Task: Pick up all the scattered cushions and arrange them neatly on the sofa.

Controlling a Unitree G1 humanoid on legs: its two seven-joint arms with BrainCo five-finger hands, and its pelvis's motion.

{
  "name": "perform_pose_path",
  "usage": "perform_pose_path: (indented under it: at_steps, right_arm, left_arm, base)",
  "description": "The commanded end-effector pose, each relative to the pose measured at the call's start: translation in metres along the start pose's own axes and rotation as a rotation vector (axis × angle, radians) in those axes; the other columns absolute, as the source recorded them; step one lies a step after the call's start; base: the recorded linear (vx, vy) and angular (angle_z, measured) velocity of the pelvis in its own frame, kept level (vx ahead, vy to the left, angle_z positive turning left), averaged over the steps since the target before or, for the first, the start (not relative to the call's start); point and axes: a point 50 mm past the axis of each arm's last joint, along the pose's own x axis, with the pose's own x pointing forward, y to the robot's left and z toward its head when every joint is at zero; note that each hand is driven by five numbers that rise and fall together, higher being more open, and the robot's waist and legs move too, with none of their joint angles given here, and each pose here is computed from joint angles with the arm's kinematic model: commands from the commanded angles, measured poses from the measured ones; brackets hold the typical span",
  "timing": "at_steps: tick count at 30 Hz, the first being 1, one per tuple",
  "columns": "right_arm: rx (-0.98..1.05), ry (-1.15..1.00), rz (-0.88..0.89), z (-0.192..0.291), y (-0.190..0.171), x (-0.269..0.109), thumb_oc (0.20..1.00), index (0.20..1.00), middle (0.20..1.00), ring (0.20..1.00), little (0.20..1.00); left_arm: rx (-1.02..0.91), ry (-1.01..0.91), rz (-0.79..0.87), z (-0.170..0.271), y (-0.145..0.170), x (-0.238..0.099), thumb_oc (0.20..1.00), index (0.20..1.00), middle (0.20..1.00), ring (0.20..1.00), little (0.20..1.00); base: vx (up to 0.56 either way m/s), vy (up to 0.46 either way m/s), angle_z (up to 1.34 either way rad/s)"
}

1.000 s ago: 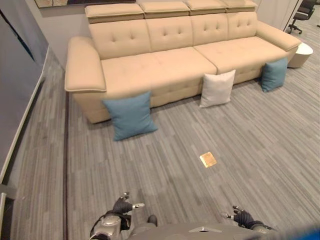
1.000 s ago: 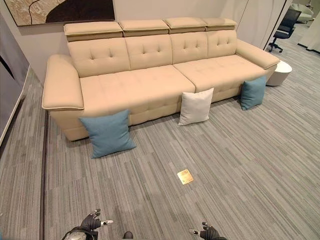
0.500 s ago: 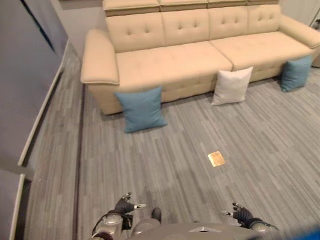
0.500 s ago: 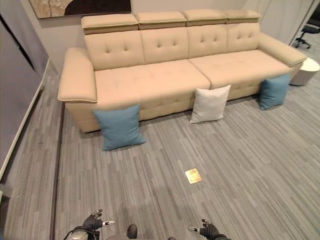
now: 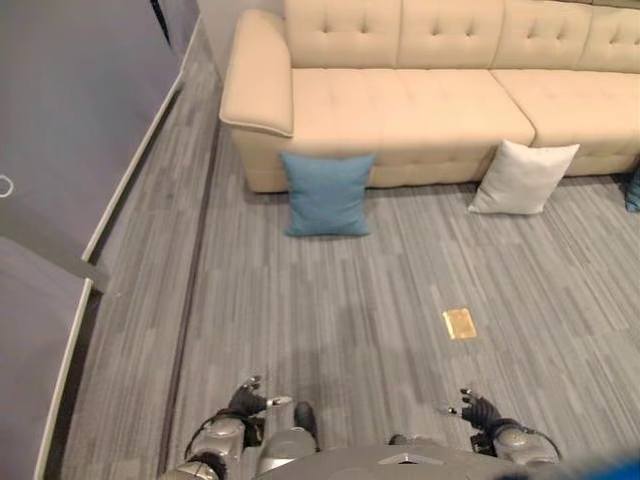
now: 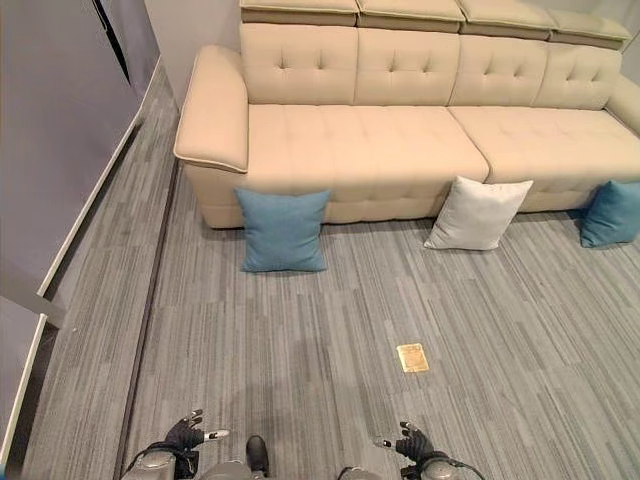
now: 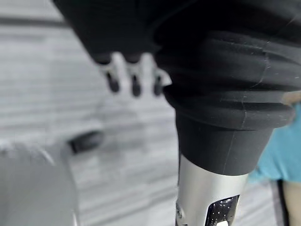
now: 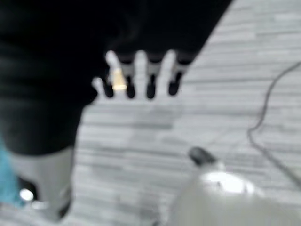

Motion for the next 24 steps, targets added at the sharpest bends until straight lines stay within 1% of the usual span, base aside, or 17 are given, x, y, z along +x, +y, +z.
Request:
perform_pose_path:
  at_steps: [1,5,10,15,18,24]
  right_arm:
    - [-0.057,-0.022,0.001,0.010,-0.005,0.002,1.000,1.000,1.000,1.000,1.000]
    - [-0.060,-0.011,0.011,0.008,-0.003,0.002,1.000,1.000,1.000,1.000,1.000]
    - [-0.058,-0.001,0.020,0.004,-0.001,0.001,1.000,1.000,1.000,1.000,1.000]
    - [-0.035,0.038,-0.007,-0.008,-0.009,-0.002,1.000,1.000,1.000,1.000,1.000]
    - [-0.034,0.016,-0.020,-0.002,-0.015,-0.001,1.000,1.000,1.000,1.000,1.000]
    - [-0.032,0.001,-0.012,0.000,-0.012,-0.001,1.000,1.000,1.000,1.000,1.000]
  left_arm:
    - [0.033,-0.030,-0.001,0.011,-0.001,0.003,1.000,1.000,1.000,1.000,1.000]
    - [0.028,-0.035,0.004,0.014,0.002,0.003,1.000,1.000,1.000,1.000,1.000]
    - [0.032,-0.043,0.001,0.018,0.000,0.004,1.000,1.000,1.000,1.000,1.000]
    - [0.041,-0.043,-0.042,0.018,-0.013,0.004,1.000,1.000,1.000,1.000,1.000]
    - [0.042,-0.081,-0.059,0.031,-0.018,0.006,1.000,1.000,1.000,1.000,1.000]
    - [0.038,-0.045,-0.046,0.018,-0.015,0.004,1.000,1.000,1.000,1.000,1.000]
  base:
    - [0.09,0.068,0.21]
    - [0.19,0.029,0.22]
    - [0.27,-0.083,0.32]
    - [0.24,-0.115,0.62]
    - [0.14,-0.169,0.73]
    - [0.33,-0.006,-0.13]
